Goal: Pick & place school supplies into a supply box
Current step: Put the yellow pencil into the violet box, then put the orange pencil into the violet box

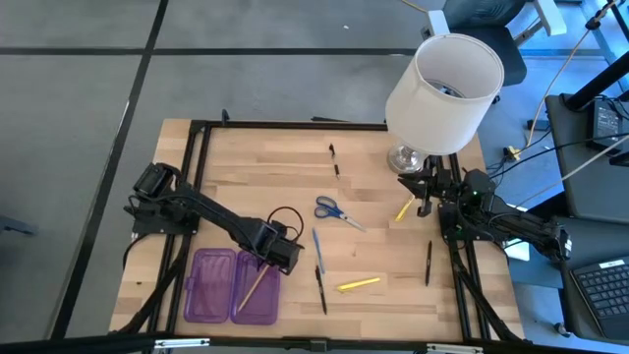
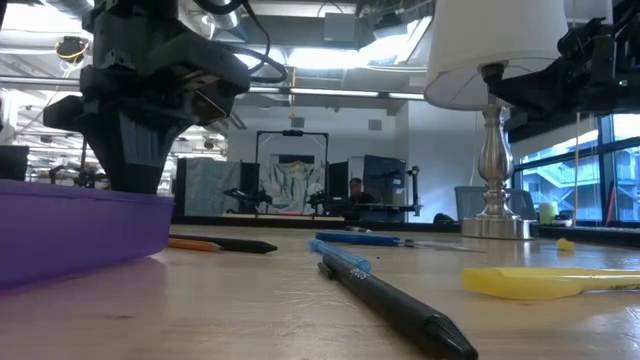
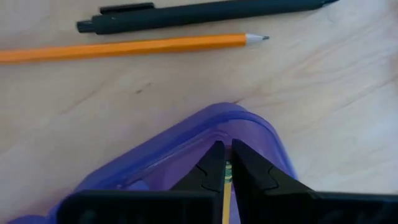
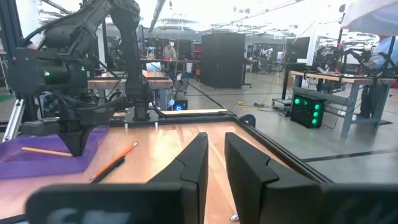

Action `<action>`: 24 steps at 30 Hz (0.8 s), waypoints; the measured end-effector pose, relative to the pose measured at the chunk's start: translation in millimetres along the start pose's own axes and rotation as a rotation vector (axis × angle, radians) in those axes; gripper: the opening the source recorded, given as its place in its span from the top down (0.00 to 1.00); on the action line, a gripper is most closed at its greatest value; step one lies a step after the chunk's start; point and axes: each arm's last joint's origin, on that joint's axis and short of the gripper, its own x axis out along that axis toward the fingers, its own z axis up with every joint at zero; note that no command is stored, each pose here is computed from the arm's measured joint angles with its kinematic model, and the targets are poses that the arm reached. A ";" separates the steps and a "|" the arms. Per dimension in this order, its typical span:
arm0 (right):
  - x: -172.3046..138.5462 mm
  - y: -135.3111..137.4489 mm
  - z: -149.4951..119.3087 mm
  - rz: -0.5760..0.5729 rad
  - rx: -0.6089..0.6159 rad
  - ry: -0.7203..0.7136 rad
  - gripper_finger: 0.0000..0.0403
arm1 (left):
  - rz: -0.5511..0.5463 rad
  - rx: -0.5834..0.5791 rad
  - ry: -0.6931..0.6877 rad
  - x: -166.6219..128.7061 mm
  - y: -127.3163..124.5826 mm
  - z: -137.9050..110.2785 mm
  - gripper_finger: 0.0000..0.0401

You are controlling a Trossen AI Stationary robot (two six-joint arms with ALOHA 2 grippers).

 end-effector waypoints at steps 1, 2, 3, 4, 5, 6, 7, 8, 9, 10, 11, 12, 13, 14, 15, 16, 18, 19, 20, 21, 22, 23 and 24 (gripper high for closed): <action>0.0 0.0 0.0 0.000 0.000 0.000 0.85 | 0.003 0.008 -0.001 0.0 0.3 0.0 0.95; 0.0 0.0 0.0 0.000 0.000 0.000 0.85 | 0.004 0.012 -0.001 0.0 0.4 0.0 0.94; 0.0 0.0 0.0 0.000 0.000 0.000 0.85 | 0.004 0.013 -0.002 0.0 0.4 0.0 0.92; 0.0 0.0 0.0 0.000 0.000 0.000 0.85 | 0.005 0.014 -0.002 0.0 0.4 0.0 0.91; 0.0 0.0 0.0 0.000 0.000 0.000 0.85 | 0.004 0.015 -0.002 0.0 0.4 0.0 0.90; 0.0 0.0 -0.1 0.000 0.001 0.001 0.85 | 0.004 0.016 -0.002 0.0 0.4 0.0 0.88; 0.0 0.0 -0.1 0.000 0.000 0.001 0.85 | 0.005 0.016 -0.002 0.0 0.4 0.0 0.87; 0.0 0.0 -0.1 0.000 0.000 0.001 0.85 | 0.005 0.016 -0.002 0.0 0.4 0.0 0.86; 0.0 0.0 -0.1 0.000 0.000 0.001 0.85 | 0.005 0.016 -0.001 0.0 0.4 0.0 0.85; 0.0 0.0 -0.1 0.000 0.000 0.001 0.85 | 0.004 0.016 0.001 0.0 0.4 -0.1 0.84; 0.0 0.0 -0.1 0.000 0.000 0.001 0.85 | 0.004 0.022 0.003 -0.2 0.5 0.0 0.83; 0.0 0.0 -0.1 0.000 0.000 0.001 0.85 | 0.000 0.037 0.003 -1.4 0.8 0.1 0.83; 0.0 0.0 -0.1 0.000 0.001 0.001 0.85 | -0.006 0.056 0.002 -3.9 1.4 0.3 0.82; 0.0 0.0 -0.2 0.000 0.001 0.002 0.85 | -0.017 0.068 -0.001 -7.6 1.9 1.3 0.82; 0.0 0.0 -0.2 0.000 0.001 0.002 0.85 | -0.032 0.076 -0.006 -12.6 2.8 2.6 0.82; 0.0 0.0 -0.3 0.000 0.001 0.003 0.85 | -0.044 0.081 -0.021 -18.2 4.2 4.3 0.81; 0.0 0.0 -0.4 0.000 0.002 0.004 0.85 | -0.069 0.117 -0.054 -31.4 8.1 7.5 0.82; 0.0 0.0 -0.4 0.000 0.002 0.004 0.85 | -0.081 0.146 -0.071 -37.8 10.2 9.1 0.82; 0.0 0.0 -0.4 0.000 0.002 0.004 0.85 | -0.094 0.180 -0.088 -44.2 12.4 10.9 0.81; 0.0 0.0 -0.4 0.000 0.002 0.004 0.85 | -0.105 0.219 -0.103 -50.7 14.8 12.4 0.81; 0.0 0.0 -0.4 0.000 0.002 0.004 0.85 | -0.110 0.265 -0.119 -56.8 17.7 13.8 0.81; 0.0 0.0 -0.4 0.000 0.002 0.004 0.85 | -0.113 0.310 -0.132 -62.3 20.7 15.4 0.81; 0.0 0.0 -0.4 0.000 0.002 0.004 0.85 | -0.112 0.362 -0.145 -67.3 23.7 16.8 0.81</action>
